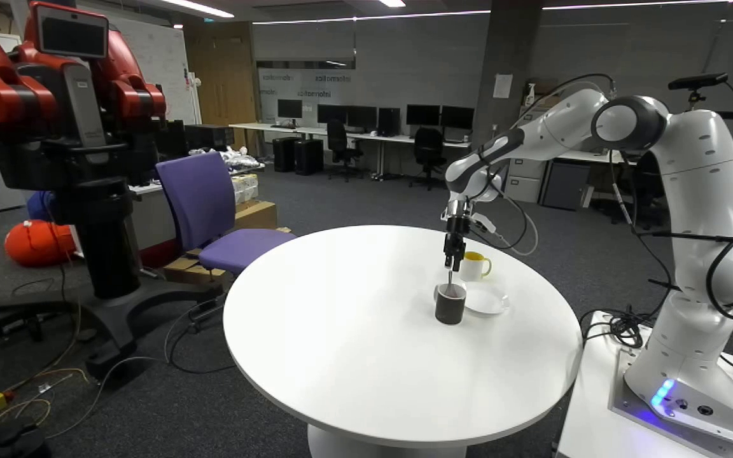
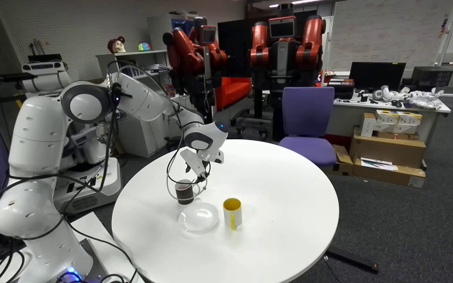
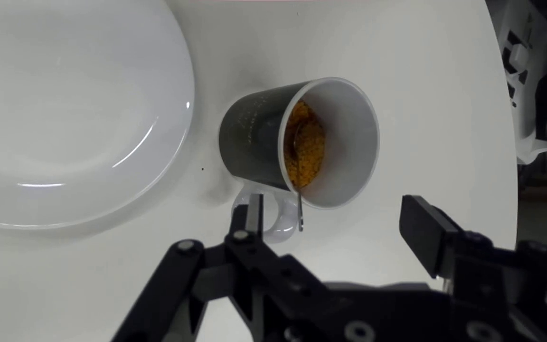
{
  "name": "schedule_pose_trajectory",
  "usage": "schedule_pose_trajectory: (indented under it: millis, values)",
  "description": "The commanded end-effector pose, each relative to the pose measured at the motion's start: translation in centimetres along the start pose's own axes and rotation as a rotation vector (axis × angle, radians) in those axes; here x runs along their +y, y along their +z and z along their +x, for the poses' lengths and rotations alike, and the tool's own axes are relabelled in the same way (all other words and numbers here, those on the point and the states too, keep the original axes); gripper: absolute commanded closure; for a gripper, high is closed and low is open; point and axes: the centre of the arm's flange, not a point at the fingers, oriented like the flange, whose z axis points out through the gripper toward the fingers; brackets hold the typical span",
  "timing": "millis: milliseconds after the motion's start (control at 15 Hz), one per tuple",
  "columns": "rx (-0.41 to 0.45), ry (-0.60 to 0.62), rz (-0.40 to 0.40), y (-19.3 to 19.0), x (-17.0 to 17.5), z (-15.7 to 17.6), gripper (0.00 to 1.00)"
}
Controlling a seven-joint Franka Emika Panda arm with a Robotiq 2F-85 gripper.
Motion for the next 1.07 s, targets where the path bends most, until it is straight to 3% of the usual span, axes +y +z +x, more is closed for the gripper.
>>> schedule_pose_trajectory:
  millis: [0, 600, 867, 1000]
  values:
    - [-0.009, 0.004, -0.009, -0.2, 0.3, -0.9, 0.2]
    - [-0.004, 0.01, -0.021, -0.1, 0.5, -0.3, 0.32]
    - [-0.004, 0.012, -0.03, 0.1, 0.3, 0.1, 0.44]
    - [0.0, 0.015, -0.041, 0.2, 0.3, 0.3, 0.42]
